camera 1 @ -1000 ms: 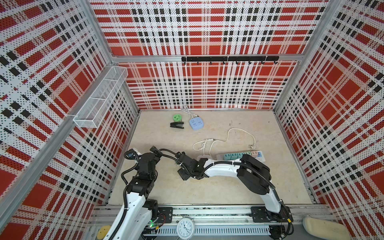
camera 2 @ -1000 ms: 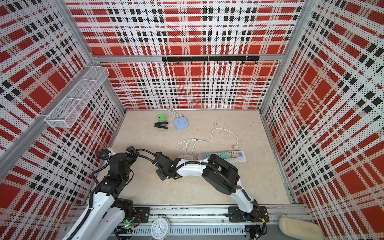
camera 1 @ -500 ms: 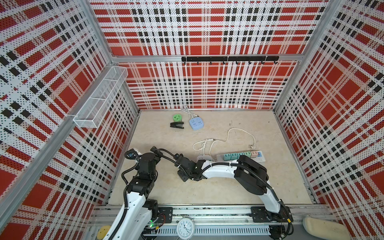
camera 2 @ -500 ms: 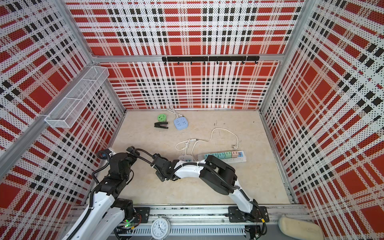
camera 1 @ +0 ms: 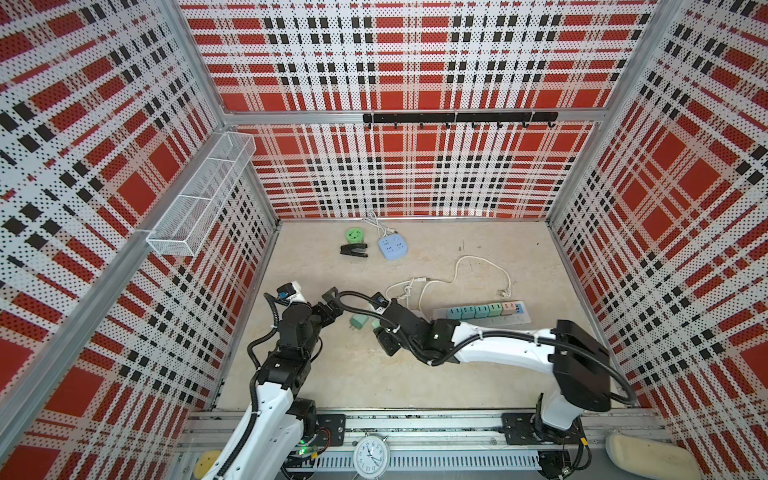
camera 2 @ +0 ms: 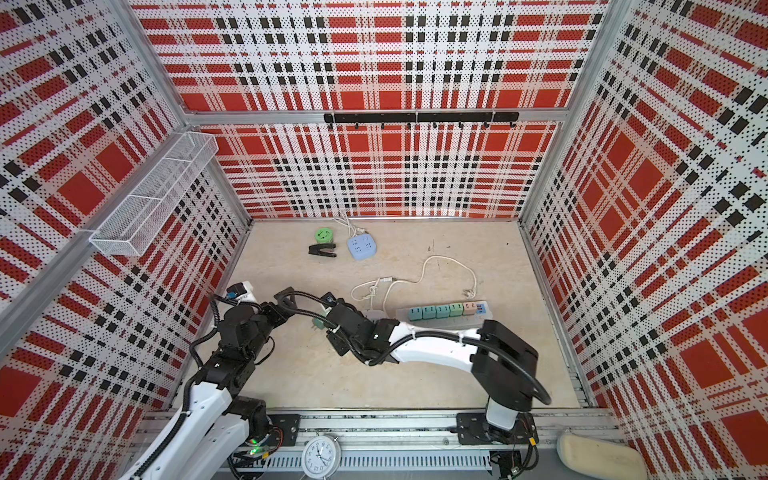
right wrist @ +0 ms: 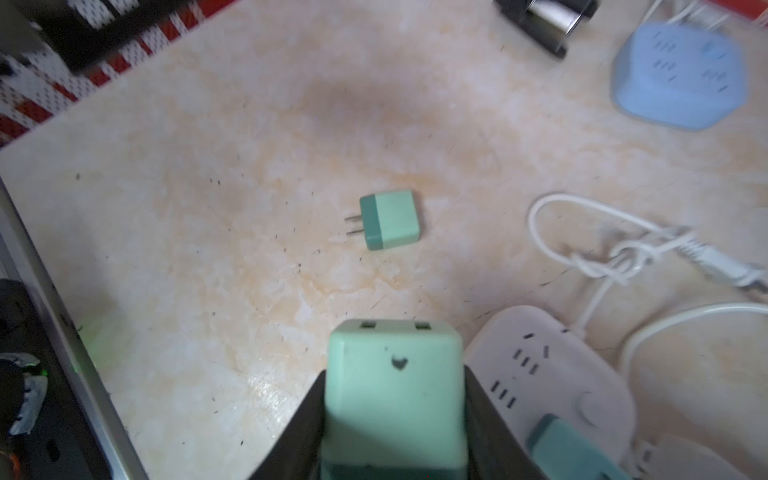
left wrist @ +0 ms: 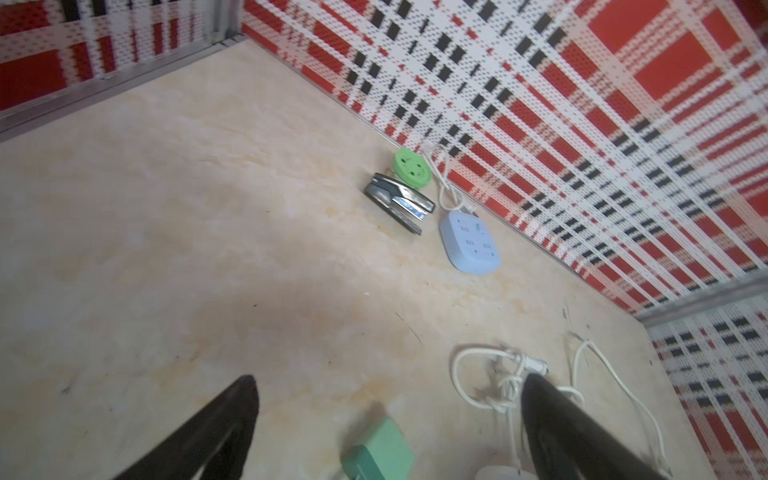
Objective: Insert the plug
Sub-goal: 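Grasp a mint-green charger with the right gripper, then lift the mint-green charger with the right gripper toward the strip while the left advances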
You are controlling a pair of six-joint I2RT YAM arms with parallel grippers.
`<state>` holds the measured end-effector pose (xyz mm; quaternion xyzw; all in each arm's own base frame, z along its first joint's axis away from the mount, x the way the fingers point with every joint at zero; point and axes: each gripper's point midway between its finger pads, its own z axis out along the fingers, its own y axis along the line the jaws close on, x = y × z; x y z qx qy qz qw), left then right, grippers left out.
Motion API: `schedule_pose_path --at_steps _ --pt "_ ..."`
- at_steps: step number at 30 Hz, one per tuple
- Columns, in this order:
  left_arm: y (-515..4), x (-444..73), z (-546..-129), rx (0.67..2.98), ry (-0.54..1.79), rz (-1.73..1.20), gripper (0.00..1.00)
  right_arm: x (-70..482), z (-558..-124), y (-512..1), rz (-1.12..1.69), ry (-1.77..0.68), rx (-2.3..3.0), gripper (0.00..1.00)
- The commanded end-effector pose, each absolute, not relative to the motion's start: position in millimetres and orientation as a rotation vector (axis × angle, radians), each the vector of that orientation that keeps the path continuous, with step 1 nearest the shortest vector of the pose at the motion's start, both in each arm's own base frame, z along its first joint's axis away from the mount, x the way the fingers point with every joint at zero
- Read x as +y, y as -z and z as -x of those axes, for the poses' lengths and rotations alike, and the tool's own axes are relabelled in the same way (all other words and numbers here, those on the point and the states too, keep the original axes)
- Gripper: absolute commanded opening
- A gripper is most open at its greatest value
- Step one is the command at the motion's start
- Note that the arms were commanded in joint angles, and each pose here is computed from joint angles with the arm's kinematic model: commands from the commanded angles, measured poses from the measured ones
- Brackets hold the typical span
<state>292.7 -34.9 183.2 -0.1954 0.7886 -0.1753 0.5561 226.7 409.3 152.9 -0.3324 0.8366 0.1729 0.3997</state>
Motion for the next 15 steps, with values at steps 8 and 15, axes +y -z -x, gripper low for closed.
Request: schedule_pose_path --at_steps 8,15 --pt "-222.9 -119.0 -291.1 1.849 0.560 0.036 0.91 296.3 -240.9 -237.8 0.577 -0.364 1.766 0.21" --pt "-229.5 -172.4 -281.5 1.896 0.553 -0.198 0.81 228.4 -229.6 -269.5 0.476 -0.315 1.502 0.18"
